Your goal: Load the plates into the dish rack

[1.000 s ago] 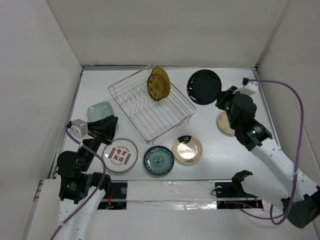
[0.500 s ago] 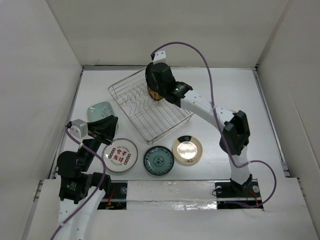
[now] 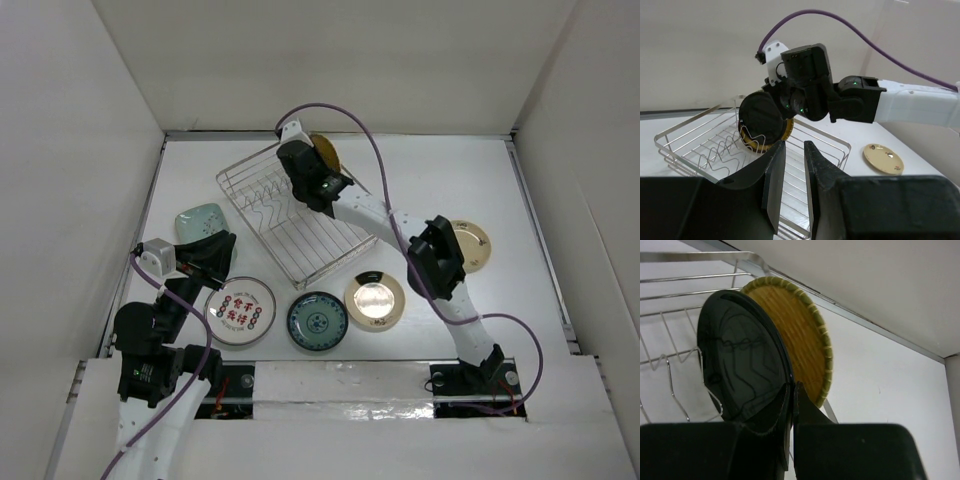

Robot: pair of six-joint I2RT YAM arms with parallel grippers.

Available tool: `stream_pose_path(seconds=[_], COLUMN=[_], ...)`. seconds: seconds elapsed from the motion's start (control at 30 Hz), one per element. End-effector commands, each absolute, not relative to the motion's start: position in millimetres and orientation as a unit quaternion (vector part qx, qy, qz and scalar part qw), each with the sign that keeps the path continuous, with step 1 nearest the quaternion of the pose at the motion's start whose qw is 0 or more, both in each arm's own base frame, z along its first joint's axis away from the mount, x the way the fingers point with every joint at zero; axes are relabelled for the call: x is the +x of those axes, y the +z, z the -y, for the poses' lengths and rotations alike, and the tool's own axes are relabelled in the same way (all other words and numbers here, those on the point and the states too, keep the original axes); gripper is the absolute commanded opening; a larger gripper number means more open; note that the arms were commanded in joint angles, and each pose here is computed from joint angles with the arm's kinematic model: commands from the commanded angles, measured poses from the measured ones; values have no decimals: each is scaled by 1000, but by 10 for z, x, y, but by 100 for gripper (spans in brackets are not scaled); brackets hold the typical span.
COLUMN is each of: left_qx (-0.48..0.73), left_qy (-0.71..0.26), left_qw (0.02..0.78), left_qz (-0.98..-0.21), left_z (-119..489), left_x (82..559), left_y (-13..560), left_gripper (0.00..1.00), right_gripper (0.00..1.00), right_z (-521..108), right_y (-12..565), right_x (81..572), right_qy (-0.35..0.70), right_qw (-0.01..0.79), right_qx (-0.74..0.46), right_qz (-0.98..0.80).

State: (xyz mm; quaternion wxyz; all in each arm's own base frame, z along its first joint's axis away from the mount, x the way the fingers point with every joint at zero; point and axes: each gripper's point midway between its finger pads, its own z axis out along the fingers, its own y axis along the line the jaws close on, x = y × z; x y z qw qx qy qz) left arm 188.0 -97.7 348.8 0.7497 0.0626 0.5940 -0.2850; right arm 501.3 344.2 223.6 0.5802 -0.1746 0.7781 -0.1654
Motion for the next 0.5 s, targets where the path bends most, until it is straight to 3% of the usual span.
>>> stream_pose_path(seconds=[0.0, 0.07, 0.17, 0.2, 0.27, 0.3, 0.37, 0.43, 0.47], left_qx=[71, 68, 42, 27, -24, -39, -59, -92, -114], left_qy=[-289, -287, -273, -264, -240, -235, -234, -243, -242], left_qw=[764, 765, 767, 770, 774, 779, 786, 801, 809], left_qz=[-572, -572, -579, -581, -586, -580, -569, -539, -523], left_z=[984, 973, 887, 830, 656, 600, 534, 429, 347], left_x=[1816, 1826, 1881, 1903, 1972, 1961, 1931, 1829, 1776], left_y=[3641, 3636, 3628, 3653, 3645, 3701, 3796, 4040, 4147], left_gripper=[19, 19, 27, 40, 59, 74, 79, 77, 76], right_gripper=[0, 0, 16, 28, 39, 48, 56, 67, 69], right_z=[-3674, -3713, -3789, -3792, -3794, -3782, -3689, -3555, -3335], right_y=[2263, 2225, 2187, 2266, 2367, 2442, 2901, 2841, 3251], right_x=[4949, 4986, 4985, 4971, 4931, 4907, 4771, 4619, 4482], right_qy=[-174, -175, -174, -164, -141, -130, -86, -58, -23], right_qw=[592, 593, 594, 599, 605, 612, 639, 642, 665], right_qx=[-186, -184, -186, -180, -168, -159, -133, -107, -75], right_qz=[-765, -764, -763, -763, -765, -764, -753, -757, -743])
